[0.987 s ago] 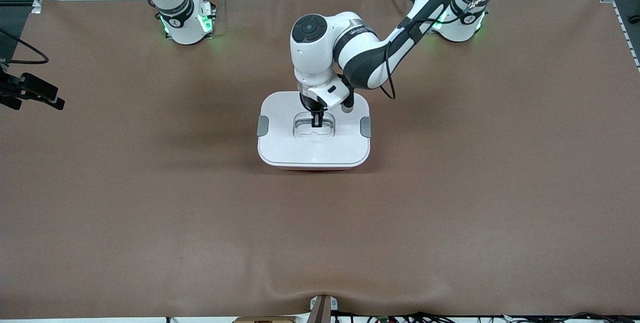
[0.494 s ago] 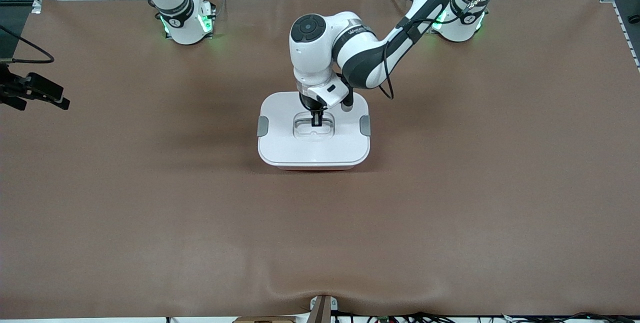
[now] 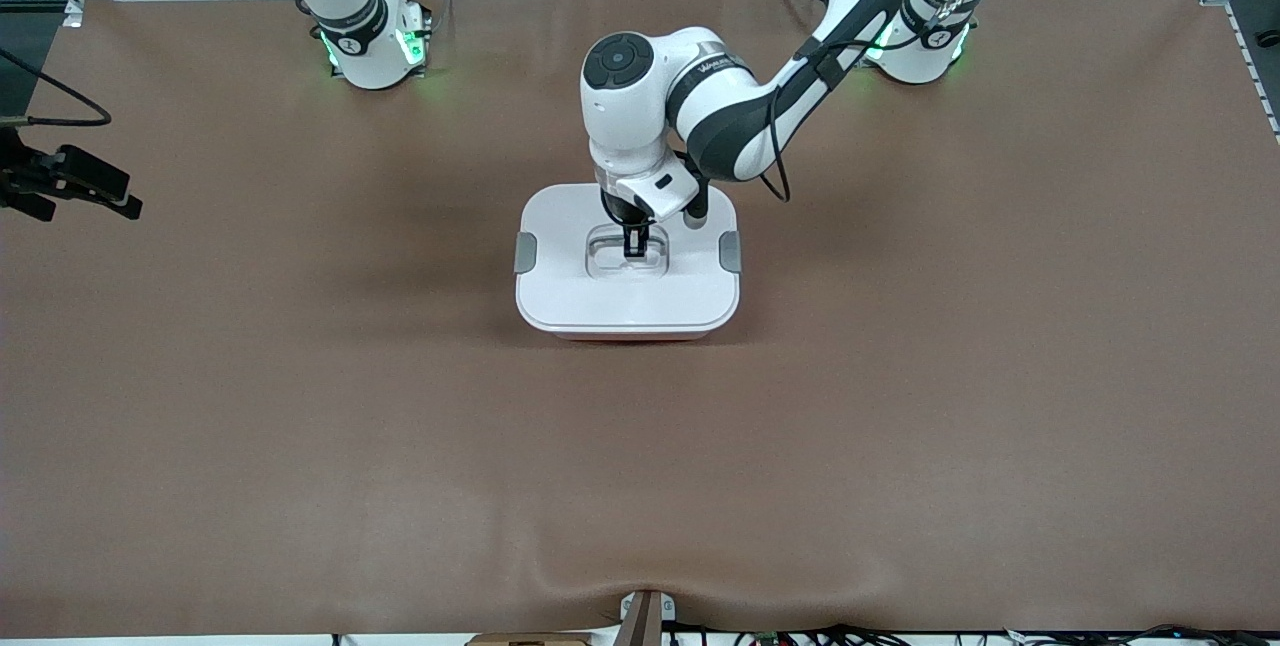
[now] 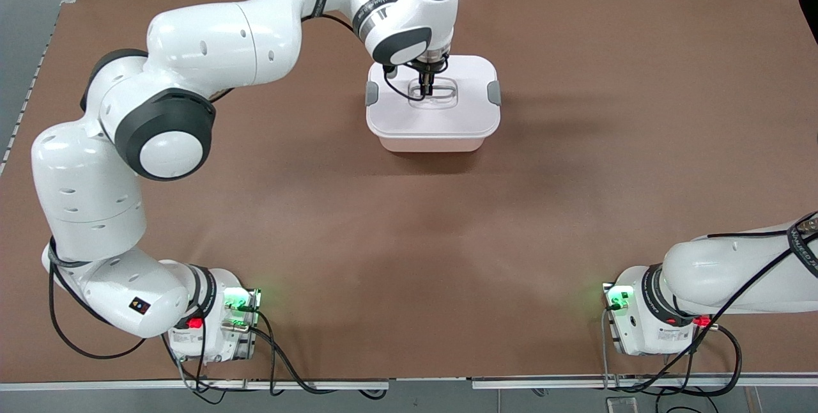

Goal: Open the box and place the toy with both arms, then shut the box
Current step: 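Lower the lid onto the box with the left gripper and press it, then open the left gripper and lift it off the lid handle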

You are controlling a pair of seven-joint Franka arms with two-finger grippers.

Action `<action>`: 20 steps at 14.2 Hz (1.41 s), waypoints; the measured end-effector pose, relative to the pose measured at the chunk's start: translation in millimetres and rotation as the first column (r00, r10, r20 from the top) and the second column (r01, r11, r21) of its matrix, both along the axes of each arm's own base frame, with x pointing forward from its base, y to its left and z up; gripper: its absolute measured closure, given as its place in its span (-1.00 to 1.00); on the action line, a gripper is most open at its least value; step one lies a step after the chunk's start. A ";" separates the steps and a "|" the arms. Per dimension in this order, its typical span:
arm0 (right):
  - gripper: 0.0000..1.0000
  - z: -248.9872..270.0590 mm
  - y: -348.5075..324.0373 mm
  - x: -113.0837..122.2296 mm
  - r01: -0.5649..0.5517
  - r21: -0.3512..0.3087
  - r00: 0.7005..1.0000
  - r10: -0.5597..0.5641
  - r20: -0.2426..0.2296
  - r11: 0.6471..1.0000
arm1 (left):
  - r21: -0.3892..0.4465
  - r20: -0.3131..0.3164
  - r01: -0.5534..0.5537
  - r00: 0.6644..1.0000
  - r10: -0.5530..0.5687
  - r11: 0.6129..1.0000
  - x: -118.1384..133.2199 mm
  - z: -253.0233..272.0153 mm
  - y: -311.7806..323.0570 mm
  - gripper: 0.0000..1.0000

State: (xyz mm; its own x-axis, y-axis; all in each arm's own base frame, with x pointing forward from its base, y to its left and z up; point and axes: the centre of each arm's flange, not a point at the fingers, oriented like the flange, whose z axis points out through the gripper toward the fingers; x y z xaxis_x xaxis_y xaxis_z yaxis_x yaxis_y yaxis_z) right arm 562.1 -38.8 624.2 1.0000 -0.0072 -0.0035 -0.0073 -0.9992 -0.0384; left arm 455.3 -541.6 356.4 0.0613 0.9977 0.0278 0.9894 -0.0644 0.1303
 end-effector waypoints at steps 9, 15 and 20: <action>-1.00 -0.4 -0.6 -0.6 0.001 0.000 1.000 -0.001 -0.005 1.000 | -0.006 -0.021 0.251 0.968 -0.251 0.968 44.5 133.3 73.9 -1.00; -1.00 -0.6 -0.3 -0.3 0.000 0.000 1.000 0.000 -0.004 1.000 | 0.066 -0.115 0.603 0.796 -0.594 0.795 78.6 203.9 191.6 -1.00; -1.00 -0.4 -2.0 -0.1 -0.002 -0.021 1.000 0.002 -0.002 1.000 | 0.066 -0.193 0.793 0.605 -0.772 0.605 103.8 230.2 284.5 -1.00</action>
